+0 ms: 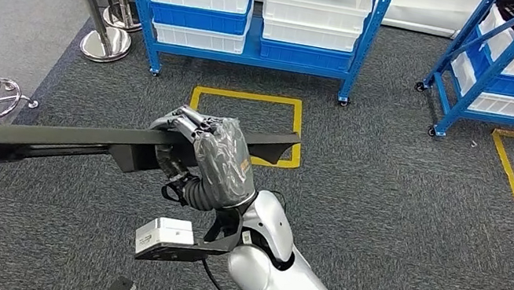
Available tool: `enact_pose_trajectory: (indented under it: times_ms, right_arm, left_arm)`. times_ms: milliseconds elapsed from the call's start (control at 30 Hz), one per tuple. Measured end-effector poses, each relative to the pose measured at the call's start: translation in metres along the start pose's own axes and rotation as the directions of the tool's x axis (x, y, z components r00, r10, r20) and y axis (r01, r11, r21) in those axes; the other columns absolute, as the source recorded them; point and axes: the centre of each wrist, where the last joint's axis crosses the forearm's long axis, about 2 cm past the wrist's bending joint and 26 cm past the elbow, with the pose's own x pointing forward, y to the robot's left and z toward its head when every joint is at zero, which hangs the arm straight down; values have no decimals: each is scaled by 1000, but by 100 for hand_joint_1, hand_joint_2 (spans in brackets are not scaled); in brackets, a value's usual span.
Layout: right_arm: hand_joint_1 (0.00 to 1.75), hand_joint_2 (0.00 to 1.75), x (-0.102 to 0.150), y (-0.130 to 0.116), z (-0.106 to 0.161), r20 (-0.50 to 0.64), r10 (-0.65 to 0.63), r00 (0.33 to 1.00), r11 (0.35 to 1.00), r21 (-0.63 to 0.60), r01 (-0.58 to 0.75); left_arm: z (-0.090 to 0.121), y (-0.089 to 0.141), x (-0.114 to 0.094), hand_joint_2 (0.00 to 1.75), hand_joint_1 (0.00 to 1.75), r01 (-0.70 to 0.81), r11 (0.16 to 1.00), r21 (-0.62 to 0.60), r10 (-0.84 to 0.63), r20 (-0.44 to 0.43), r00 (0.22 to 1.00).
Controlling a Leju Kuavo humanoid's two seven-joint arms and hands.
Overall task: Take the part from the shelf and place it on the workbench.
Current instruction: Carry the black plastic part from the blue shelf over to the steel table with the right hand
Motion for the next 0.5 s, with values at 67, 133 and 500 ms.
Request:
enact_pose_trajectory:
  times_ms: [67,133,500]
  right_arm:
    - [175,175,0,0,1,1,5,1000,1000,-1,-5]
    - [175,175,0,1,2,9,15,1000,1000,-5,-15]
    - [175,175,5,3,16,29,3,1000,1000,-8,-3]
  left_arm:
    - [0,0,0,175,0,1,1000,0,-1,1,1000]
    - [0,1,0,175,0,5,1000,1,-5,1,1000]
    - [1,12,-4,175,0,37,999,9,-37,4,999]
